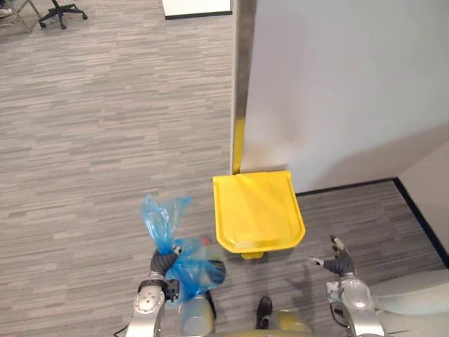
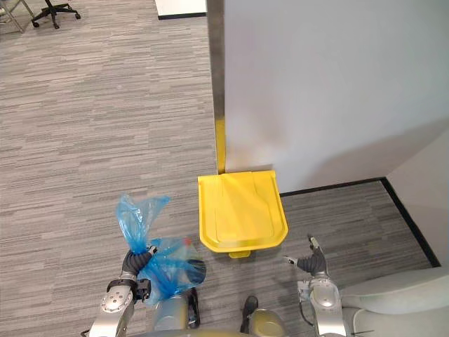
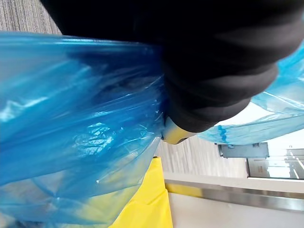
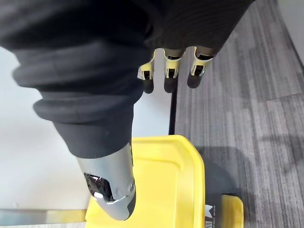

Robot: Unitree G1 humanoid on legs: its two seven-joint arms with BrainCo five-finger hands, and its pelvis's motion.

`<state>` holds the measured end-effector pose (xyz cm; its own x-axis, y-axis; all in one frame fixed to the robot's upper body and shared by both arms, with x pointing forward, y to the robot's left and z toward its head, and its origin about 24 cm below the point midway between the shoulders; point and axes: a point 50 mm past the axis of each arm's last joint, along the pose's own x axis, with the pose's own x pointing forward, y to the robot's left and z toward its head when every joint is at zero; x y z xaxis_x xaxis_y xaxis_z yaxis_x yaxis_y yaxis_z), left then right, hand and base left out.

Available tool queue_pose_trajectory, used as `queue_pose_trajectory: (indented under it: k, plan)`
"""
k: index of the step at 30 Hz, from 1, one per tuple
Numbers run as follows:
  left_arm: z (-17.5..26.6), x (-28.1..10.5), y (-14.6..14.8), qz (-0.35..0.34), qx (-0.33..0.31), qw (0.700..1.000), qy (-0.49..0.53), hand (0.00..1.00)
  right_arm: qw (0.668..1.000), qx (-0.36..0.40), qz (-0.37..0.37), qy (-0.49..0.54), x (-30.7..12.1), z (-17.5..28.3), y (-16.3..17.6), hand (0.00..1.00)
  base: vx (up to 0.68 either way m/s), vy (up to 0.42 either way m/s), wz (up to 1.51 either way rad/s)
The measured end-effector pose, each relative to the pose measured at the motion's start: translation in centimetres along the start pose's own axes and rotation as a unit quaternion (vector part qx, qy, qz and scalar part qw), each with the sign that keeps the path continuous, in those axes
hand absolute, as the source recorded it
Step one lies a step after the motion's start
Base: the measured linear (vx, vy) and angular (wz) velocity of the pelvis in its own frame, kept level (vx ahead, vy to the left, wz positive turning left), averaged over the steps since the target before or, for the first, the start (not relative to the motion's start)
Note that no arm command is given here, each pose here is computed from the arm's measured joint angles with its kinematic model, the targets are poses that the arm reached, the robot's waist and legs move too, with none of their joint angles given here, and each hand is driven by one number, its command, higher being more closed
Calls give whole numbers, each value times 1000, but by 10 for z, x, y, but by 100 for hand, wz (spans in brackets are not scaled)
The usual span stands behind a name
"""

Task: Gather rubbish on tea table into small bin, then transfer packed bag to large trash can.

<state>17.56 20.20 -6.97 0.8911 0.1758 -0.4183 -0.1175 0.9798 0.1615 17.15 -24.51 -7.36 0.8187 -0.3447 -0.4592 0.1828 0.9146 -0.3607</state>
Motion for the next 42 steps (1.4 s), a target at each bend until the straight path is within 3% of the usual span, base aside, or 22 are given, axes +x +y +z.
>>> queue_pose_trajectory:
  k: [25, 31, 35, 39, 42]
  plan:
    - [-19, -21, 30, 39, 19, 998, 33, 100, 998, 9, -8, 61, -1, -23, 1, 0, 9, 33, -13]
    - [11, 0, 37, 45, 39, 998, -18, 100, 1000, 13, -23, 9, 7, 5, -2, 0, 23, 58, 30]
    - [33, 20, 27, 38, 41, 997, -50, 100, 998, 11, -57, 2, 8, 7, -22, 0, 158, -52, 38]
    - [63, 34, 14, 17, 43, 994, -99, 100, 990, 50, -122, 49, -13, -24, -55, 0, 225, -122, 103]
    - [59, 31, 6, 9, 31, 995, -95, 100, 988, 74, -126, 48, -15, -23, -51, 0, 209, -141, 70]
